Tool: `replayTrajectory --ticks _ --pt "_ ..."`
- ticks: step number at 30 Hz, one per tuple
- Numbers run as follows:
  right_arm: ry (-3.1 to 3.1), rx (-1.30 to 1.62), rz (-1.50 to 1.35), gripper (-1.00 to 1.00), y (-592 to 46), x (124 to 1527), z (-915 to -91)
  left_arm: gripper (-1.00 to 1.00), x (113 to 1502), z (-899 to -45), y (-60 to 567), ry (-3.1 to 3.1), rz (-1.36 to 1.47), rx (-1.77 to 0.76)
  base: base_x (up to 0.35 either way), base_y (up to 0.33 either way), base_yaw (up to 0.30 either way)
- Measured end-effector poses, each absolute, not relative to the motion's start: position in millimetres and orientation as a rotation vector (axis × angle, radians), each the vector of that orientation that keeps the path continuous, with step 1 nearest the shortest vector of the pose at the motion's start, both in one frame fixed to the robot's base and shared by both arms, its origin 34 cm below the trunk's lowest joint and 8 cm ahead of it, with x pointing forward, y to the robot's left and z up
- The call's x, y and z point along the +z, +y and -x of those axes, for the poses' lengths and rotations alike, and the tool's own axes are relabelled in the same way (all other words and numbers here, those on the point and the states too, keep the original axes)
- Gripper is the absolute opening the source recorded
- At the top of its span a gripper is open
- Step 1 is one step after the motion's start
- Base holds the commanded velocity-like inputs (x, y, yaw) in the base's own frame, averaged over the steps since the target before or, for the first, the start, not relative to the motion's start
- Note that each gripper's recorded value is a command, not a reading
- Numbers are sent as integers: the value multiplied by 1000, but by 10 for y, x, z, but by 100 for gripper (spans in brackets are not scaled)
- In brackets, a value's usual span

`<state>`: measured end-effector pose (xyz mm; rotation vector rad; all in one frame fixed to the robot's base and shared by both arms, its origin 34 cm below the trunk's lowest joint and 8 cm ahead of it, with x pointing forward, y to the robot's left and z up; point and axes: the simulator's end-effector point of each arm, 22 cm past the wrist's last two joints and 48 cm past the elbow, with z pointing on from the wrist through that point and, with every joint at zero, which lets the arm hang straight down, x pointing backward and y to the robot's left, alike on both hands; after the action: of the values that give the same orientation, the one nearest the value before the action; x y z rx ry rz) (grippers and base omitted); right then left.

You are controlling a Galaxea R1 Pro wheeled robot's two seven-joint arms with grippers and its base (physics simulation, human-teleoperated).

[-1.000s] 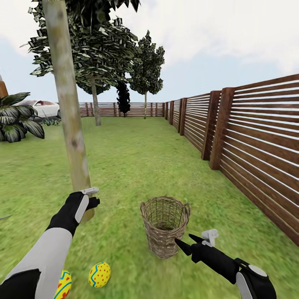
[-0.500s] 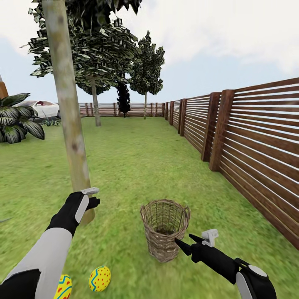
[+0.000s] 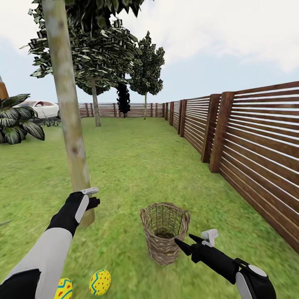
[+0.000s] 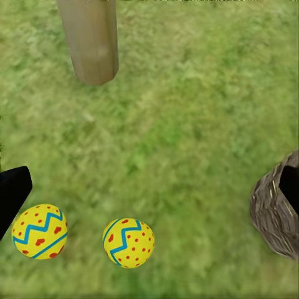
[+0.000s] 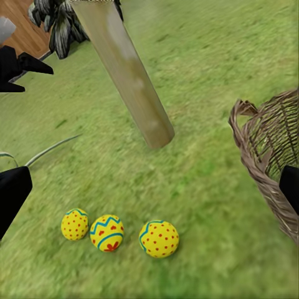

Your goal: Take the three Easter eggs out of the wicker basket on the lawn in the garden, then place them on the lawn next to a single tree (choose any tree) so that all three eggs are next to the same tree and none are left in the basket.

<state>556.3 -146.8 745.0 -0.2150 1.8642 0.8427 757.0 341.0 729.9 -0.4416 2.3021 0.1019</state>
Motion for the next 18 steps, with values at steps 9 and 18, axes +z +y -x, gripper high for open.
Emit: replayTrajectory --ticks 9,18 --pt "1864 844 216 100 -1461 7633 -5591 100 7481 -7600 3413 2302 442 103 0 0 0" --pt "1863 844 217 100 -1462 7822 -5626 100 7659 -7627 3412 2303 442 104 0 0 0"
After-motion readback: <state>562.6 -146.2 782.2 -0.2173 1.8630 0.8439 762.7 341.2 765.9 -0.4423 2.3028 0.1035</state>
